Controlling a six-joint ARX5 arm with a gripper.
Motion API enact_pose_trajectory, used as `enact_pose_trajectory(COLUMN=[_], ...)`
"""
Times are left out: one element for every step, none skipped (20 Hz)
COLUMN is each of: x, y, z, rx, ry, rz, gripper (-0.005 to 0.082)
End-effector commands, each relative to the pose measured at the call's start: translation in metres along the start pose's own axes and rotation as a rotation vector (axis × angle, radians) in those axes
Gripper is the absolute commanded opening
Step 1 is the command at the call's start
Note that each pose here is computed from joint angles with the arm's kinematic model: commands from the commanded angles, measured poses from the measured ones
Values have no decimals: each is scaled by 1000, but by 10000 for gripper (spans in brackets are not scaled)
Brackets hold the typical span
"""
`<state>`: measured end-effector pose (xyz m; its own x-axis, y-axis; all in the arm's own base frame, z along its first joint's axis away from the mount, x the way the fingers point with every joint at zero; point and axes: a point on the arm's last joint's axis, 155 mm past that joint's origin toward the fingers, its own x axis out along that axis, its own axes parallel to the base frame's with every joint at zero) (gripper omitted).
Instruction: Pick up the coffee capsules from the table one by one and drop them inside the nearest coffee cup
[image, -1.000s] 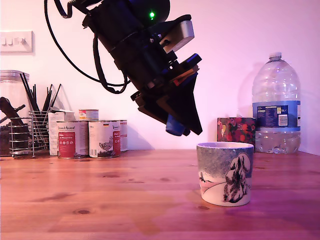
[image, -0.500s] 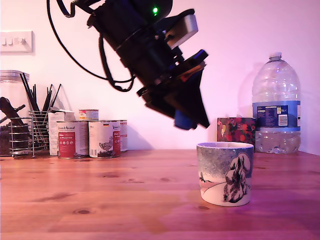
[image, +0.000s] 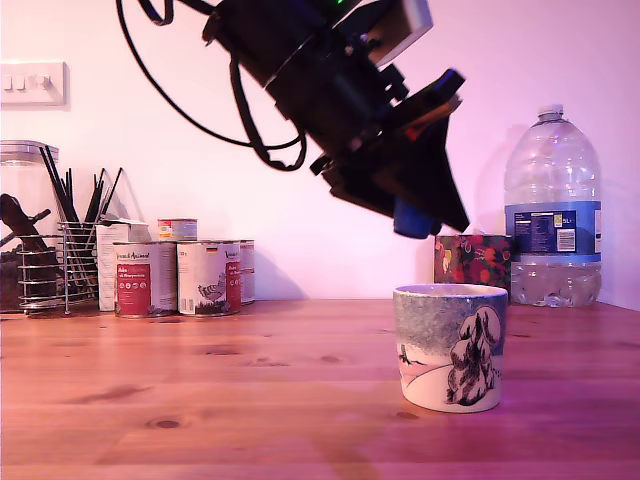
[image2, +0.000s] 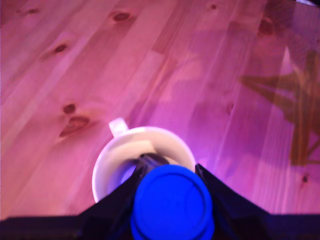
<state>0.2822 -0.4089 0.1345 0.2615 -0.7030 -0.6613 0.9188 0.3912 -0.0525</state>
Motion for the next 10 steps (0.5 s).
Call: enact_pose_trajectory(x=[2,4,7,11,14,17,21,25,28,30], y=[-2,-2,-2,-2,-1,-1,0,1,1,2], z=[13,13,13,13,12,11,9,9,7,4], rx=[7,5,4,2,-3,-9,-14,-18,-24,-30], ry=[-19,-8,2,15,34,57,79,95,119,142], rz=[-5,-7,-10,-13,-16,-20,-23,-25,-29,-32], gripper=[198,198,198,198,198,198,198,198,198,198])
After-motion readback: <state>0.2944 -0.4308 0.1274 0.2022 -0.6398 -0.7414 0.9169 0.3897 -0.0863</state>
